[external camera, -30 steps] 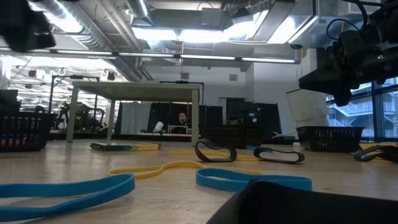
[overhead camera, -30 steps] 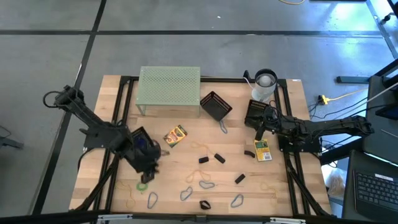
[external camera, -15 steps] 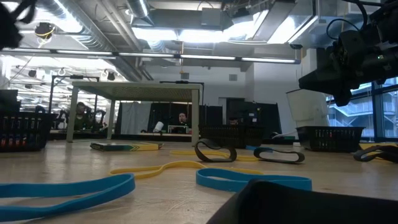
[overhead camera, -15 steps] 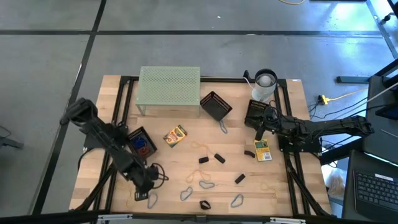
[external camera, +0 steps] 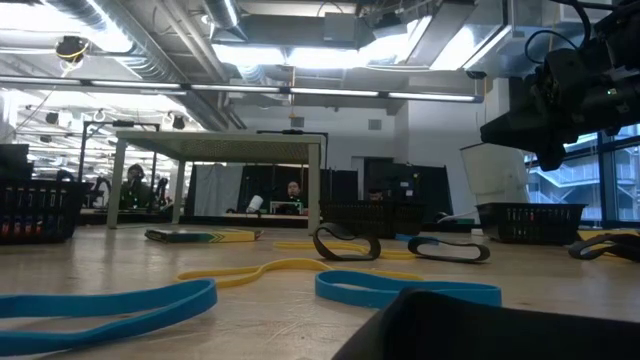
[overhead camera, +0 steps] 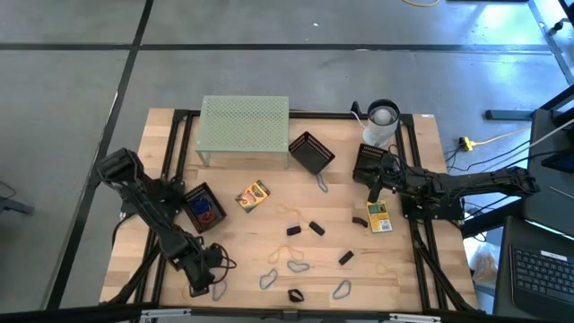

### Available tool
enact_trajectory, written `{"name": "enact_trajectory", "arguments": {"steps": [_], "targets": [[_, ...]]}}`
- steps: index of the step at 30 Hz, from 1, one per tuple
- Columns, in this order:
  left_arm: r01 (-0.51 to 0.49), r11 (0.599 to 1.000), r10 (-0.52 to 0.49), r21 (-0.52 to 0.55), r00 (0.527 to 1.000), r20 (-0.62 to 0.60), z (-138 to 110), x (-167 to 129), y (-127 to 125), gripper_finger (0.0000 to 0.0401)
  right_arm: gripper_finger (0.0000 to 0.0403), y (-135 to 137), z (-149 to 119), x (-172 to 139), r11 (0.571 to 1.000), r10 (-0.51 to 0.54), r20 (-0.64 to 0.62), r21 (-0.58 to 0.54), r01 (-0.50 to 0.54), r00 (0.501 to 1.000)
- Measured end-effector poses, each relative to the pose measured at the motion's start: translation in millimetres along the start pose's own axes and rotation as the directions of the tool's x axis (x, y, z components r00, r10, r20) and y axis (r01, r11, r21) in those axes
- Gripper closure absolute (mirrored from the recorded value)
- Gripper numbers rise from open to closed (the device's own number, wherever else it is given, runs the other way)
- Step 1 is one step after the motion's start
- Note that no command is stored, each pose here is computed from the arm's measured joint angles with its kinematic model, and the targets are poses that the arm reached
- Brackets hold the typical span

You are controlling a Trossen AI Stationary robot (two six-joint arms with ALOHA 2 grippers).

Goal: Pick & Place Office Desk Supplies
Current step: Put the green keychain into the bottom black bin

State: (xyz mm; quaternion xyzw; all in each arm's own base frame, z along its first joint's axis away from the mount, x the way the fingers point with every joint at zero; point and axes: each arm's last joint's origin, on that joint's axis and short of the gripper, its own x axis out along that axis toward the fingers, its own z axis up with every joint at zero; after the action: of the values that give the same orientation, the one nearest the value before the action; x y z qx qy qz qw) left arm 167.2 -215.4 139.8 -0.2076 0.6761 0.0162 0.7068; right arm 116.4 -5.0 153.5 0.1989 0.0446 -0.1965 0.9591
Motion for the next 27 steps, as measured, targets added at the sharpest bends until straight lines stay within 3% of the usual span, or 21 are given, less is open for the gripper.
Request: {"name": "enact_trajectory", "arguments": {"steps": [9,19,27], "targets": [[-0.094,0.982,0.092,0.162,0.996,0.021,-3,12,2,0.0273,0.0321,0,0,0,1.000,0.000,0.001,0.000,0.000,1.000],[-0.135,0.943,0.119,0.303,0.990,0.071,-2,12,4,0.0389,0.0321,0,0,0,1.000,-0.001,0.000,-0.001,0.001,1.000],[-0.180,0.887,0.119,0.424,0.979,0.166,5,3,-10,0.0394,0.0321,0,0,0,1.000,-0.003,0.002,-0.001,0.003,1.000]]}}
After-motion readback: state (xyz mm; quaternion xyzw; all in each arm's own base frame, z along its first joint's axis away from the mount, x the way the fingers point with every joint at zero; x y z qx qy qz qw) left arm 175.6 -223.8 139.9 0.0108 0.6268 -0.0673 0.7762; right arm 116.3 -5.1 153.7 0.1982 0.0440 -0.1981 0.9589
